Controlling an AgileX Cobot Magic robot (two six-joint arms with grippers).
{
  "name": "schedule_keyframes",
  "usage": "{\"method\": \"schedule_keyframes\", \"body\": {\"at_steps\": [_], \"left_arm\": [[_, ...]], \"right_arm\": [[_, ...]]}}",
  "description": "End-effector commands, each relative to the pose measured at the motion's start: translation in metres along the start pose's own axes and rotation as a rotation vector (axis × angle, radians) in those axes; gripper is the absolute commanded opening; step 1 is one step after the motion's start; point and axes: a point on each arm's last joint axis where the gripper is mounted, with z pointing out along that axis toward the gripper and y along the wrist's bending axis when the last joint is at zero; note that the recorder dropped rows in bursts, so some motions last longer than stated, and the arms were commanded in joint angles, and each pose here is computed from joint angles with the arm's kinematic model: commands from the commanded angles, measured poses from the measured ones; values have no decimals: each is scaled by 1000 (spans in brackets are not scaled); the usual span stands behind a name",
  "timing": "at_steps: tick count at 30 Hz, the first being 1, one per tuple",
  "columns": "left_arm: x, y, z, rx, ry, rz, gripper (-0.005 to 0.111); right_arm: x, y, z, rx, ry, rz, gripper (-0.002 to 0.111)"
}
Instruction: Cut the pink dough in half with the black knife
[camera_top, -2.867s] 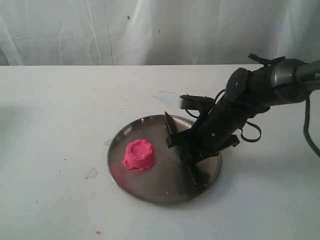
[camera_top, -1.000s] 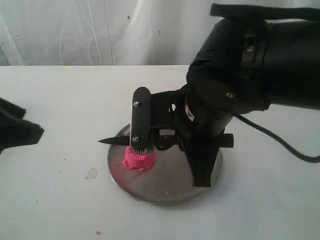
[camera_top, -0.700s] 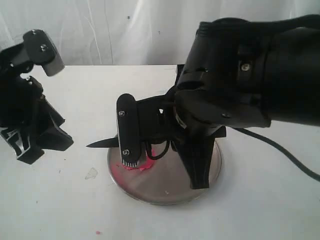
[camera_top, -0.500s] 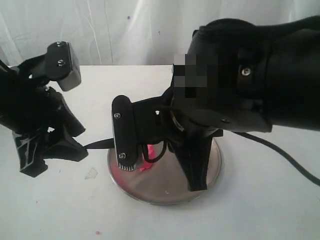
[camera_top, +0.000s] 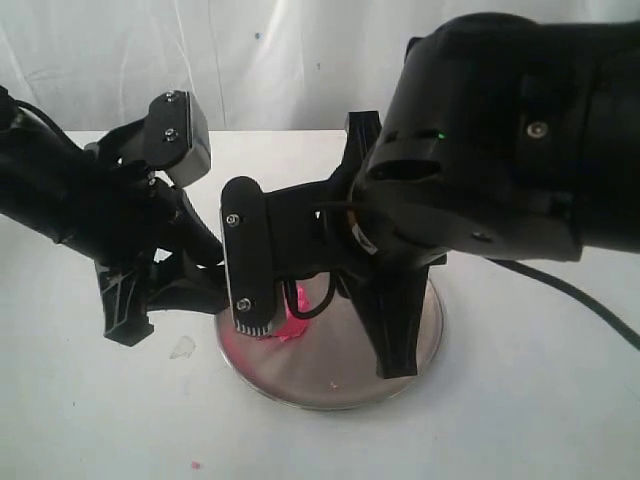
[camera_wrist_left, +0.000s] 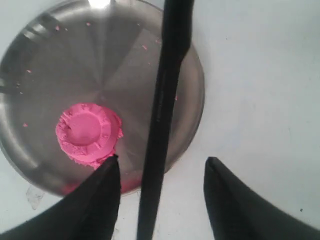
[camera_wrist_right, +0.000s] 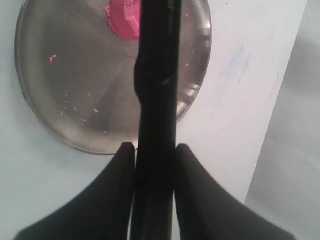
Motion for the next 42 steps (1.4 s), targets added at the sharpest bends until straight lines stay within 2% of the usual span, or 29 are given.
{"method": "schedule_keyframes", "body": {"at_steps": [1, 5, 11, 17, 26, 29, 34, 36, 40, 42], "left_arm": [[-6, 1, -1, -12, -43, -10, 42], [-4, 2, 2, 0, -35, -15, 28], [-1, 3, 10, 32, -20, -32, 28], [-3, 6, 12, 16, -44, -58, 23], [-3, 6, 11, 15, -46, -55, 23], [-3, 6, 11, 9, -42, -51, 0], [-2, 6, 11, 4, -39, -50, 0], [-2, 7, 11, 4, -38, -48, 0], [-2, 7, 11, 2, -38, -48, 0], [-2, 7, 11, 2, -38, -48, 0]], "right_arm": [[1, -1, -3, 16, -7, 3, 9], [1, -1, -3, 15, -6, 3, 9], [1, -1, -3, 15, -6, 3, 9], [1, -1, -3, 15, -6, 11, 9], [2, -1, -3, 10, 4, 9, 9], [2, -1, -3, 8, 8, 9, 9], [2, 0, -3, 5, 7, 12, 9], [2, 0, -3, 2, 5, 85, 10], [7, -5, -4, 18, 7, 226, 19], [19, -13, -7, 28, 1, 347, 35]]}}
